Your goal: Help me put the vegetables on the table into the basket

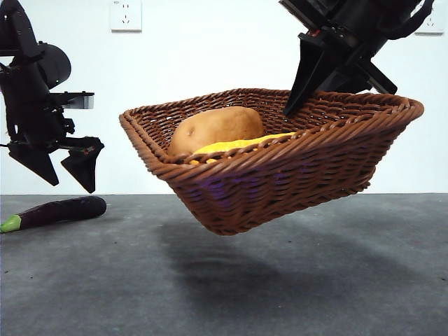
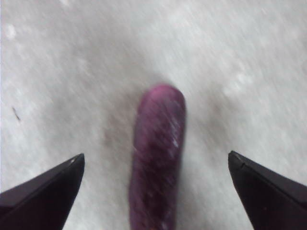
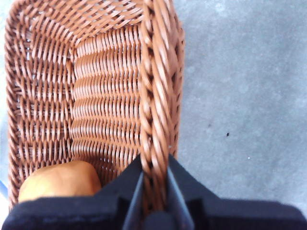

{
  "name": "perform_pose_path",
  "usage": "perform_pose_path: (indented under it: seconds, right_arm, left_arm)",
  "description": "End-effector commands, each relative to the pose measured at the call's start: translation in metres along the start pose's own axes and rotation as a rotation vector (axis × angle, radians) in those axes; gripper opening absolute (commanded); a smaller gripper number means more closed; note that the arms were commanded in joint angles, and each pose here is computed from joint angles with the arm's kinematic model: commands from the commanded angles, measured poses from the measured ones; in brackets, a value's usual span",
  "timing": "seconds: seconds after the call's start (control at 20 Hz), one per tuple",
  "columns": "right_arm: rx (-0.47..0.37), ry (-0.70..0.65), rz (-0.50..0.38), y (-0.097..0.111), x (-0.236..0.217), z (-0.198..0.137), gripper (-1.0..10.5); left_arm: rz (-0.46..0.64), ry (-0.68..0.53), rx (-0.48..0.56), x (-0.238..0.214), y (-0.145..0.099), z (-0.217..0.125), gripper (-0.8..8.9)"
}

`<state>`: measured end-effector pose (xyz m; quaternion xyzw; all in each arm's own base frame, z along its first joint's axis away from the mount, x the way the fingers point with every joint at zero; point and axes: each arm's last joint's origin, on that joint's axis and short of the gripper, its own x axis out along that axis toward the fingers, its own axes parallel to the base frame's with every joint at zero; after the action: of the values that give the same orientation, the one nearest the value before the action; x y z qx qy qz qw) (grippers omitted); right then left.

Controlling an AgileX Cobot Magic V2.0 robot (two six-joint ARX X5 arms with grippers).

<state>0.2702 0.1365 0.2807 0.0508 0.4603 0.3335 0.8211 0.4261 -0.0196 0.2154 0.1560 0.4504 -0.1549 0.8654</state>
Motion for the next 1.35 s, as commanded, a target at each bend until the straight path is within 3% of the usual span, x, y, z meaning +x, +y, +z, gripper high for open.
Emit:
perform_pose_path:
  seconds: [0.05,0.2,0.65,0.85,0.95,1.1,1.35]
  right_arm:
    - [-0.023,-0.044,0.017,0.003,-0.005,0.006,-0.1]
    - [-0.028,-0.057,0.015,0.003,-0.005,0.007,-0.1]
    - [-0.027,-0.06,0.012,0.002,-0.006,0.007,-0.1]
    - [-0.028,-0.06,0.012,0.002,-0.006,0.007,-0.1]
    - [-0.028,-0.059,0.012,0.002,-0.006,0.007,-0.1]
    - [-0.027,-0.059,0.012,0.002,-0.006,0.007,-0.1]
    - [-0.018,-0.042,-0.012,0.001,-0.006,0.005,-0.1]
  left_arm:
    - [-0.069,0.049,0.005,0.016,0.004,-0.001,5.07]
    - [-0.12,0.072,0.025,0.029,0.003,-0.003,5.07]
    - [-0.104,0.137,-0.021,0.041,0.012,-0.015,4.47]
    - [-0.107,0.141,-0.022,0.041,0.012,-0.016,3.3]
    - [-0.107,0.141,-0.024,0.041,0.012,-0.016,1.33]
    - [-0.111,0.154,-0.043,0.041,0.011,-0.017,0.12]
    - [-0.153,0.184,-0.099,0.031,0.017,-0.023,-0.07]
